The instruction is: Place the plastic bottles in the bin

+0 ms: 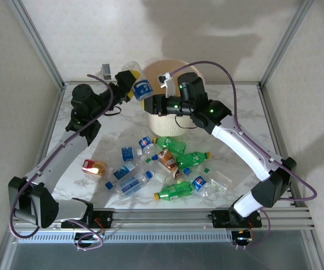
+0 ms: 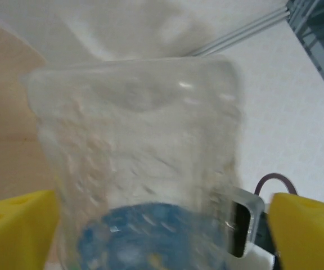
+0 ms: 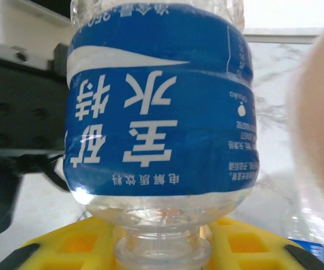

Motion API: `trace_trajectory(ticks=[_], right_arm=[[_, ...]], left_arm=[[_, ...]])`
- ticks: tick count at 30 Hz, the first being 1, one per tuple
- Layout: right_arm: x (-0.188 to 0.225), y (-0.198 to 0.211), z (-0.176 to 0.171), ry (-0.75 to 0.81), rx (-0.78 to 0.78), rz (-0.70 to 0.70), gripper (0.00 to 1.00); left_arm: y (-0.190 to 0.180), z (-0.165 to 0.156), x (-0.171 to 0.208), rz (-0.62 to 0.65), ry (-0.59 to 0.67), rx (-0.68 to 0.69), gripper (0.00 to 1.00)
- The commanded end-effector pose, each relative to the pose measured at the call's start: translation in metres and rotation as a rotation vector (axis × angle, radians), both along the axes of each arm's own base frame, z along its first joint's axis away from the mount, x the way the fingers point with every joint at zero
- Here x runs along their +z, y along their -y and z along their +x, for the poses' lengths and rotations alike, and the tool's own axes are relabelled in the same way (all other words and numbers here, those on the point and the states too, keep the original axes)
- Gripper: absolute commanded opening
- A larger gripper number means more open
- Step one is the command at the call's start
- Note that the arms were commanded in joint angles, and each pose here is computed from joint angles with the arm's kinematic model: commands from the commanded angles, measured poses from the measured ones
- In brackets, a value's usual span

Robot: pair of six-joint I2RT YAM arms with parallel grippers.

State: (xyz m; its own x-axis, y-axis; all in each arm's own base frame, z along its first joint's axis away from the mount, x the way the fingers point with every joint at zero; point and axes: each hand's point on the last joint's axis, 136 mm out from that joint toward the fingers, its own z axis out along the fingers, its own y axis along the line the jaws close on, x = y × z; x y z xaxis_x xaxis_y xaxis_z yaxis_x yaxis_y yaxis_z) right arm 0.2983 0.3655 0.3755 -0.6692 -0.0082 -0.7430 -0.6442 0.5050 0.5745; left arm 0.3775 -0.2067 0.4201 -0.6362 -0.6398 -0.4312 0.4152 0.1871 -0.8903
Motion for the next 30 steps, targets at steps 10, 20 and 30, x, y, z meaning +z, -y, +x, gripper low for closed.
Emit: trace_trajectory(ticks=[10, 20, 30], right_arm=[[-0.007, 0.062, 0.088, 0.022, -0.450, -0.360, 0.30], [-0.047, 0.107, 0.115, -0.046, -0.616, -0.523, 0.31], [-0.044, 0.122, 0.116, -0.040, -0.651, -0.511, 0.69]], left_arm=[[-0.036, -0.008, 0.036, 0.126, 0.124, 0.246, 0.99], [-0.068, -0.013, 0.025, 0.139, 0.075, 0.403, 0.98], [-0.068, -0.004, -0.009, 0.148, -0.039, 0.396, 0.97]])
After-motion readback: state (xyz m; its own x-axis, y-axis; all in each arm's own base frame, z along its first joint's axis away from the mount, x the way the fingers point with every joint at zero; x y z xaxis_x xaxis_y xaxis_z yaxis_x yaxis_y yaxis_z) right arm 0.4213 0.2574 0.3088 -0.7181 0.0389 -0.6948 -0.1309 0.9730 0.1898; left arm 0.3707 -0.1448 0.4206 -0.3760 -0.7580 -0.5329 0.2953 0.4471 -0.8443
